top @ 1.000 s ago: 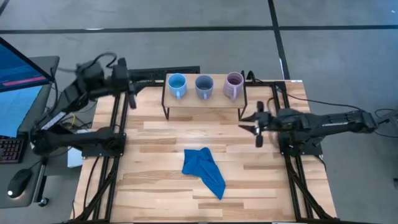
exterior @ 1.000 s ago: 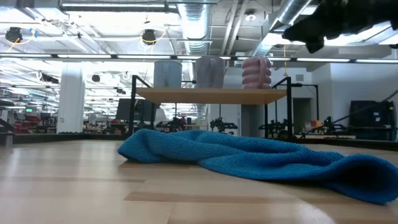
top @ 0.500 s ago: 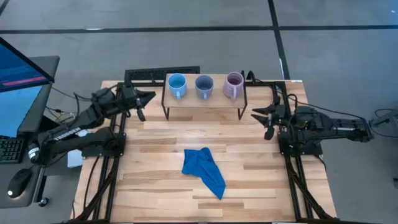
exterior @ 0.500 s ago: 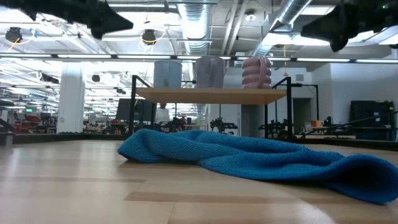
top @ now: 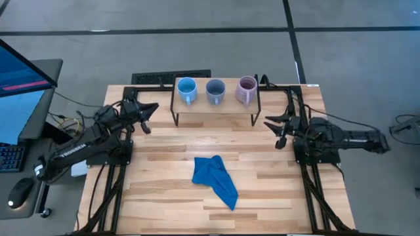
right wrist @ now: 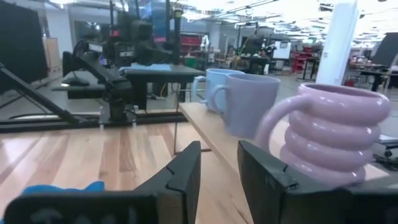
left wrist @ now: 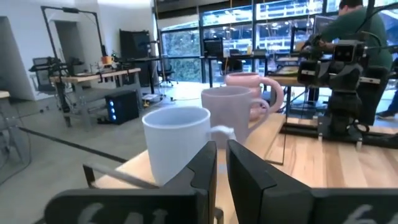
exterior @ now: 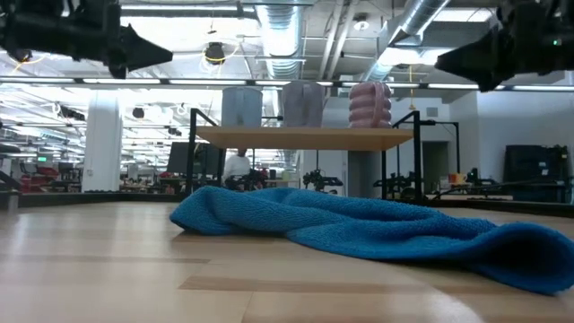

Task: Stack small to large cups/mugs on shelf
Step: Return to Home Position

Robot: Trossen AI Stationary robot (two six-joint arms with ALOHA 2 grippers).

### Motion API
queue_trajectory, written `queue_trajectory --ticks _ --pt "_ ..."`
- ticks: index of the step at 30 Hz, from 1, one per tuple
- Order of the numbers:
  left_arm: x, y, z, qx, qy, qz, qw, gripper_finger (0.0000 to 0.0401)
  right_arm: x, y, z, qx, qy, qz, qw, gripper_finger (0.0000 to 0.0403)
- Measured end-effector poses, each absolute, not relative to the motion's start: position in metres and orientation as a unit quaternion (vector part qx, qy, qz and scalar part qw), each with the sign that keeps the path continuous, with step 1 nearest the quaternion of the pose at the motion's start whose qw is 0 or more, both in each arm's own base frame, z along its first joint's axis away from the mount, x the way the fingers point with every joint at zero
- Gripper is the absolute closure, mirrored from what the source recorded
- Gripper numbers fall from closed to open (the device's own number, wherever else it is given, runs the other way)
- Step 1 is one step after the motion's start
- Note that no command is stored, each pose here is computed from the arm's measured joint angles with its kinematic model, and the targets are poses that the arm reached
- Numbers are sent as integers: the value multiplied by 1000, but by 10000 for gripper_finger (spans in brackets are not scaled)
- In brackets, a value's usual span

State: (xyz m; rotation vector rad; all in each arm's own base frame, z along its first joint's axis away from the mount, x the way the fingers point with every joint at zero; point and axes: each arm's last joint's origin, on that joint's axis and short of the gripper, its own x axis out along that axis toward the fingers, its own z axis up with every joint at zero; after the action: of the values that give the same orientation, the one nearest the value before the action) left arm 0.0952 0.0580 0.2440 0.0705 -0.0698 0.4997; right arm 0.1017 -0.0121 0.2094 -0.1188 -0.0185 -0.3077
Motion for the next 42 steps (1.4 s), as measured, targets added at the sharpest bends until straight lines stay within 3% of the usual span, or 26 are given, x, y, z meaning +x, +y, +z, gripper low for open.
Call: queue_trajectory --ticks 15,26,42 --pt "88 55 181 11 -63 270 961 374 94 -15 180 -59 -48 -173 982 274" --pt "87 55 171 -10 -22 281 959 374 95 -16 174 -64 -36 -176 982 274" --pt "87 56 168 -8 -7 298 955 374 86 -44 171 -72 -5 -322 944 274"
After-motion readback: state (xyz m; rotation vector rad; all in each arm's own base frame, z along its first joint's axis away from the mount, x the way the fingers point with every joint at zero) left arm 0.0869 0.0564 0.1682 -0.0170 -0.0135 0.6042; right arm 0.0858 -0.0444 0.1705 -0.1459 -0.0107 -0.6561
